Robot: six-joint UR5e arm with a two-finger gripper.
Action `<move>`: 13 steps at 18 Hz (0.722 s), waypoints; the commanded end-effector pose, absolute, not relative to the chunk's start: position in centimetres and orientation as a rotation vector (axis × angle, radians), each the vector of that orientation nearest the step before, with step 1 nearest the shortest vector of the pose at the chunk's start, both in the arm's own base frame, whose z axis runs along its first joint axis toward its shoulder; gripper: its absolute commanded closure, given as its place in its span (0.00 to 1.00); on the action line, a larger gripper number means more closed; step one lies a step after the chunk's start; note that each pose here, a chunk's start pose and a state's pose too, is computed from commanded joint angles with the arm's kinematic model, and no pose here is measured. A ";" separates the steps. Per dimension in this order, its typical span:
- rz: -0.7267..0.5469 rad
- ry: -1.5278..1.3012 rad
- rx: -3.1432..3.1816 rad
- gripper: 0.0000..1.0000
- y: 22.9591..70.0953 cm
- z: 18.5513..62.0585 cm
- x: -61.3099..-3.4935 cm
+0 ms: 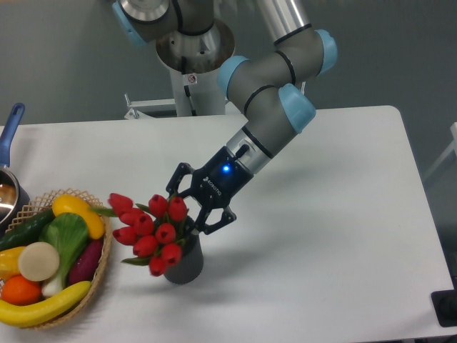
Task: Insert the flowers into the vase
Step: 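Push the bouquet down into the vase and tilt it toward the basket, then open the gripper and release the tulips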
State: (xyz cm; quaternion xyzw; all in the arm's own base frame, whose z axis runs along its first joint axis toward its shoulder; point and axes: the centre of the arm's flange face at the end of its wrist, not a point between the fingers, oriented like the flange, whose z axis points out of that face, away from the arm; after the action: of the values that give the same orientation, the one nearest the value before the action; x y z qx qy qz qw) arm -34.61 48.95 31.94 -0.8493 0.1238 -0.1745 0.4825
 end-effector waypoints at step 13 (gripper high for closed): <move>-0.065 0.270 -2.233 0.00 39.4 37.0 -38.6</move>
State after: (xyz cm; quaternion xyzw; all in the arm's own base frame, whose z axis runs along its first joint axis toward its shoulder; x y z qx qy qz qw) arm -38.63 39.39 37.00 -0.8954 0.1082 -0.0262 0.4312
